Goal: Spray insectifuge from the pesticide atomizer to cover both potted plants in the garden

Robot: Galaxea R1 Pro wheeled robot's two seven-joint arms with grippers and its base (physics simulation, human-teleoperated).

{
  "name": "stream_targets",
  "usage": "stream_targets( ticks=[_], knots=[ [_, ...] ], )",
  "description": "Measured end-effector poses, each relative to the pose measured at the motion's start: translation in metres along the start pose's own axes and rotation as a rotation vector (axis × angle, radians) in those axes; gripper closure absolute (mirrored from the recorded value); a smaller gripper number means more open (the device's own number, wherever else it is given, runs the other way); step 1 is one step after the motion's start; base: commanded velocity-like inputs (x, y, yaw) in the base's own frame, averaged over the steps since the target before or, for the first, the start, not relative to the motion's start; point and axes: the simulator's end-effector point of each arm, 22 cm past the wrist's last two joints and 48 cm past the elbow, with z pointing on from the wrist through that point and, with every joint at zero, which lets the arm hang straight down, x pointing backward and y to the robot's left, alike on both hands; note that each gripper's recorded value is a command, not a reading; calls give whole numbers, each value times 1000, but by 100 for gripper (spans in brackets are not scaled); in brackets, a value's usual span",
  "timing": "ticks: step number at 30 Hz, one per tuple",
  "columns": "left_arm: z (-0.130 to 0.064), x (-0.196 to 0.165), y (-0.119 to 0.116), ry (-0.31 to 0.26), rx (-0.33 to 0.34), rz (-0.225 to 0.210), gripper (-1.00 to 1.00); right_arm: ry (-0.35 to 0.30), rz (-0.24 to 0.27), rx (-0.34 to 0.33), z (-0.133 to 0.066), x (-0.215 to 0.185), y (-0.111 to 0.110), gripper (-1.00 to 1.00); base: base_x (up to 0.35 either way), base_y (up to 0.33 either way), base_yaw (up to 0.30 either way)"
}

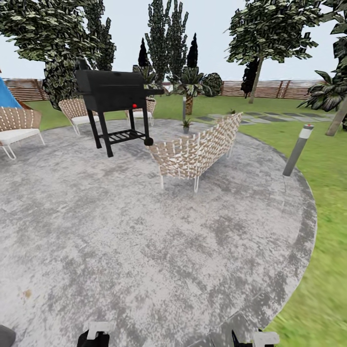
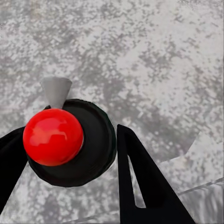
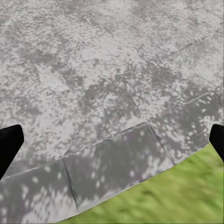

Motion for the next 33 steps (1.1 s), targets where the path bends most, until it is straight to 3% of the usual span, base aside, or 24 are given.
stream_targets(
  ticks=[9,10,11,33],
  knots=[
    [0,0,0,0,0,0,100,0,-2,-2,0,0,0,-100,235,240,0],
    [1,3,8,16,-12,-2,100,11,9,-13,3,0,11,-100,241,240,0],
    [-2,-1,0,-3,1,2,100,-3,0,-2,-1,-2,1,-100,242,240,0],
    [0,1,0,1,0,1,100,-5,3,8,0,-2,-3,-100,268,224,0]
  ],
)
